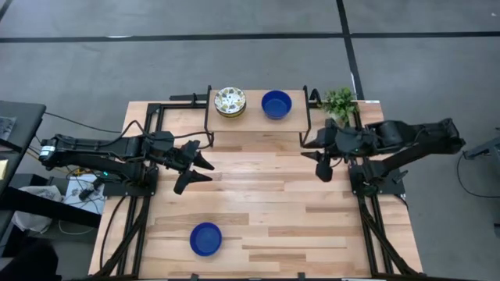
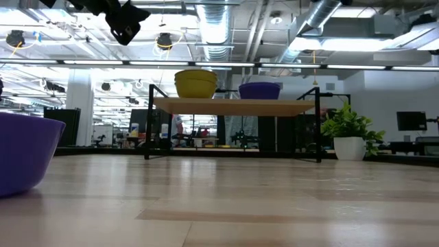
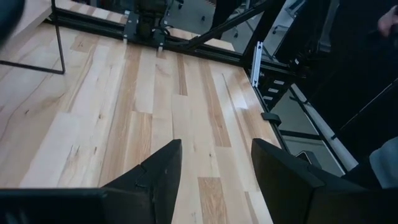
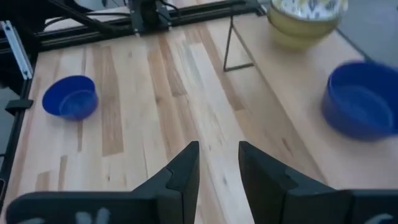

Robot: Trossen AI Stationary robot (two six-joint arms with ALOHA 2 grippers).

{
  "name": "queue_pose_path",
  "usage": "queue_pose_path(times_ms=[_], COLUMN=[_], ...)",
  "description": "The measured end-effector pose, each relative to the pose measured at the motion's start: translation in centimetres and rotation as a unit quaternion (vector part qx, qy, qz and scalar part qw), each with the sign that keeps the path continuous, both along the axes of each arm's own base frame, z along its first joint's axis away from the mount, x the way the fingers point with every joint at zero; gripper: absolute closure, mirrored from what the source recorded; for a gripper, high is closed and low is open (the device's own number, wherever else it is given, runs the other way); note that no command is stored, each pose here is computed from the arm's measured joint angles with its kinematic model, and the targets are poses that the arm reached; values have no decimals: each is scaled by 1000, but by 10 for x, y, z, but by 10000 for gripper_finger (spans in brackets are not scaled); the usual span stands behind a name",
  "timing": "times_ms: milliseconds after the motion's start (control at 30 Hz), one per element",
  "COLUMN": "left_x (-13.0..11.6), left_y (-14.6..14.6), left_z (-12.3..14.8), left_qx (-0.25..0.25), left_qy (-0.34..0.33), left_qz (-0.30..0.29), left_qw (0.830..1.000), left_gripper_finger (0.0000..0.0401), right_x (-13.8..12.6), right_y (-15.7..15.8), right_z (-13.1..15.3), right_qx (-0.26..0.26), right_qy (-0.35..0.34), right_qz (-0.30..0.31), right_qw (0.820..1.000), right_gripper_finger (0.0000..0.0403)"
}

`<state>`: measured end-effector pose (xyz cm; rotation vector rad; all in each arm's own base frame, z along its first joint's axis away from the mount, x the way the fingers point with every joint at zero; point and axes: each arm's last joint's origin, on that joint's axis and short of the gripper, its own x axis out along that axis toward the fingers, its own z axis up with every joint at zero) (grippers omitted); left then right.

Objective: Pick & Place Mini bowls
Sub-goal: Stack the blue bowl on top of the blue bowls on the shelf

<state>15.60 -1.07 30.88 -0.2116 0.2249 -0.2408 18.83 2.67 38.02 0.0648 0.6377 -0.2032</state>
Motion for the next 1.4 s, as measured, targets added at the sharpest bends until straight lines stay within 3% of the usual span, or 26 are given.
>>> queue_pose_path(times_ms=[500,767,967,1200,1400], left_x=[1,1,1,5,13], left_y=[0,0,0,2,2], left_z=[4,5,6,5,0], left_qx=[0,0,0,5,7], left_qy=[-21,-28,-31,-31,-13], left_qz=[1,4,7,36,37], left_qw=[1000,1000,1000,999,999], left_gripper_finger=[209,209,209,209,209], right_x=[-43,-75,-88,-85,-81], right_y=[4,0,-3,-2,-3], right_z=[-64,-79,-100,-142,-171], right_qx=[82,109,133,189,195], right_qy=[-144,-247,-337,-322,-306], right_qz=[41,63,66,44,-15], right_qw=[985,961,930,927,932], right_gripper_finger=[301,301,301,301,301])
